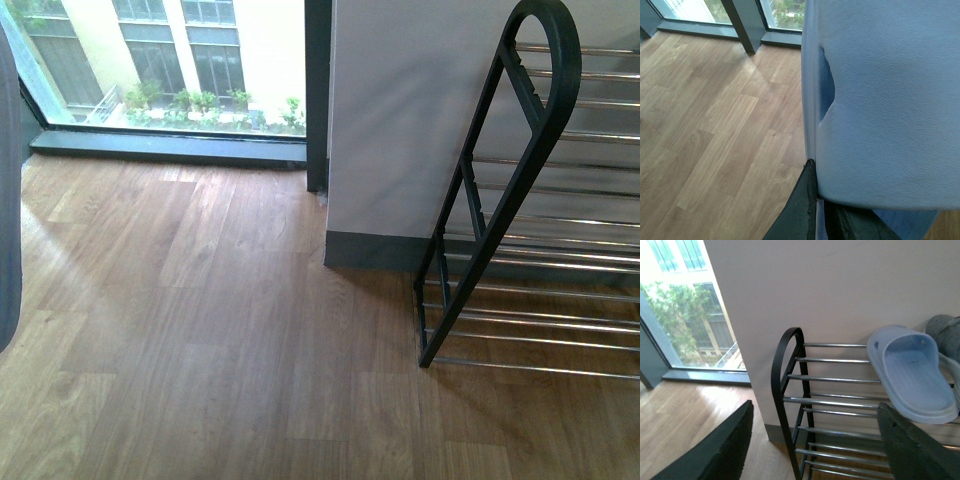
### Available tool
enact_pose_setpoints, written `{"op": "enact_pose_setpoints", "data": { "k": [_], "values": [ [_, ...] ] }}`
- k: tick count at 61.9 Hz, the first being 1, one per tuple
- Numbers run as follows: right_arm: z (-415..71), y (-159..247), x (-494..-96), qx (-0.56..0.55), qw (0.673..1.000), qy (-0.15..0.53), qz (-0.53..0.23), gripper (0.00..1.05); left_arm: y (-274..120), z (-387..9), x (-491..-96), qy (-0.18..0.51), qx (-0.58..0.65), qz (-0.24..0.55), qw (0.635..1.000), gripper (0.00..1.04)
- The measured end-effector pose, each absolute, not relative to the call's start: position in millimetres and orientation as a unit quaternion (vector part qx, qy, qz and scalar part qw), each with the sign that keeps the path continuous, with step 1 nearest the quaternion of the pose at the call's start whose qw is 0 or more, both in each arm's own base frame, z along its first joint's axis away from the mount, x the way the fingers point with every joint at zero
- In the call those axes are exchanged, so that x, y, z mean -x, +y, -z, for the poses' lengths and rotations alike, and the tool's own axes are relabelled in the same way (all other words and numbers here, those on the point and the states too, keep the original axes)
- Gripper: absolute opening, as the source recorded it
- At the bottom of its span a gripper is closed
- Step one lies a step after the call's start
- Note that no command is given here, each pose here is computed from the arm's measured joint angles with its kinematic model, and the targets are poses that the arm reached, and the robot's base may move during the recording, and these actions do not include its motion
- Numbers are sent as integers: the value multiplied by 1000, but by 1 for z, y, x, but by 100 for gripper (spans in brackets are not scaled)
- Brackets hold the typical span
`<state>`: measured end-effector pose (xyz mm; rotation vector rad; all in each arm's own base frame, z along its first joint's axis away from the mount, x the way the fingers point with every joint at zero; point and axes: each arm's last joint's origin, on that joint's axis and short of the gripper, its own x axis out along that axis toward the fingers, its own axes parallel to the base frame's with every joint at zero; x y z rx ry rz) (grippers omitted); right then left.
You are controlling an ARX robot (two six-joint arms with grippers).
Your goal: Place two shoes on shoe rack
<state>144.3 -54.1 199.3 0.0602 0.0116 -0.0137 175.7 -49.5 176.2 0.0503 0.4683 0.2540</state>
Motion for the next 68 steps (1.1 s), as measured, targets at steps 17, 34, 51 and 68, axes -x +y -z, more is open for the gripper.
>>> {"op": "enact_pose_setpoints", "data": {
  "k": [17, 34, 51, 68],
  "values": [
    [-186, -30, -132, -8, 1000, 5, 6, 20, -49, -176, -176, 231, -25, -126, 964, 2],
    [-178, -15, -122, -3, 1000, 3, 4, 2, -49, -176, -176, 231, -25, -126, 964, 2],
    [-173, -1, -116, -1, 1000, -10, 0, 2, -49, -176, -176, 231, -25, -126, 964, 2],
    [-173, 0, -110, -1, 1000, -11, 1, 2, -49, -176, -176, 231, -25, -126, 964, 2]
  ]
}}
